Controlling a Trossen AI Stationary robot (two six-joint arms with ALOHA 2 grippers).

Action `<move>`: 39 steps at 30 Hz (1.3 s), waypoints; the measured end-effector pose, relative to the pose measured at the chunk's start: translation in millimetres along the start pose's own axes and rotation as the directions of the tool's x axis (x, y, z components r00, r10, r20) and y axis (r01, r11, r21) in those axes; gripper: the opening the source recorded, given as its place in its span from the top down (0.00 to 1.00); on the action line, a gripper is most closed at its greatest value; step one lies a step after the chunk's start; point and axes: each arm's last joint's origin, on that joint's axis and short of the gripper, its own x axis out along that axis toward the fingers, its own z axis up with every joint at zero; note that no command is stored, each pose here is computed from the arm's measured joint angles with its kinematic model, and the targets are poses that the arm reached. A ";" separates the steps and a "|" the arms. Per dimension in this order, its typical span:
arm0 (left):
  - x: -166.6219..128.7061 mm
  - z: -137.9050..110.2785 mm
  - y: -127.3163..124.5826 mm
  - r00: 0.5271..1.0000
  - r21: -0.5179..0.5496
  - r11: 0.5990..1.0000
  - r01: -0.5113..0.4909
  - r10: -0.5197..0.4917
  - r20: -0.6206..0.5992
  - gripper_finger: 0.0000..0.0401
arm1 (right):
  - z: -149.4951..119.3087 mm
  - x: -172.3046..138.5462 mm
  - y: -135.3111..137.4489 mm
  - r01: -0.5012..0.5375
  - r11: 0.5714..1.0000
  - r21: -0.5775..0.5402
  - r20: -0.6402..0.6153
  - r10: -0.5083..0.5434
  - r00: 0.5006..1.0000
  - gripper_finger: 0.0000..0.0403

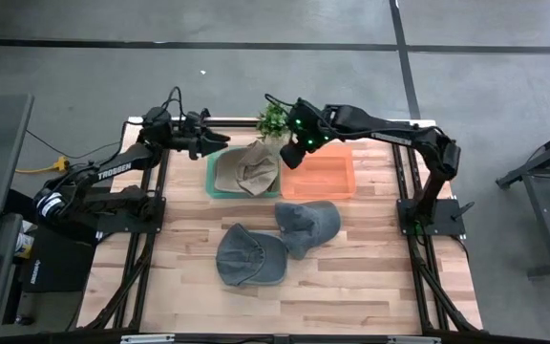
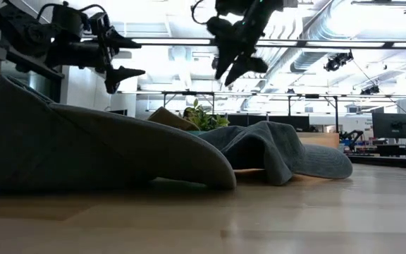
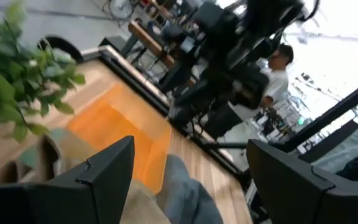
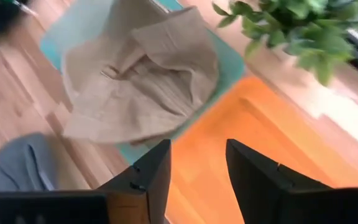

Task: Pick & Place hat
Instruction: Put the left blue cap into the orange bin

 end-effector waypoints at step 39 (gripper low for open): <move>8.3 -78.8 -69.9 0.913 -0.124 0.962 -0.241 0.182 -0.366 1.00 | -159.6 -39.7 9.0 -0.042 0.997 0.058 0.057 0.039 0.998 0.99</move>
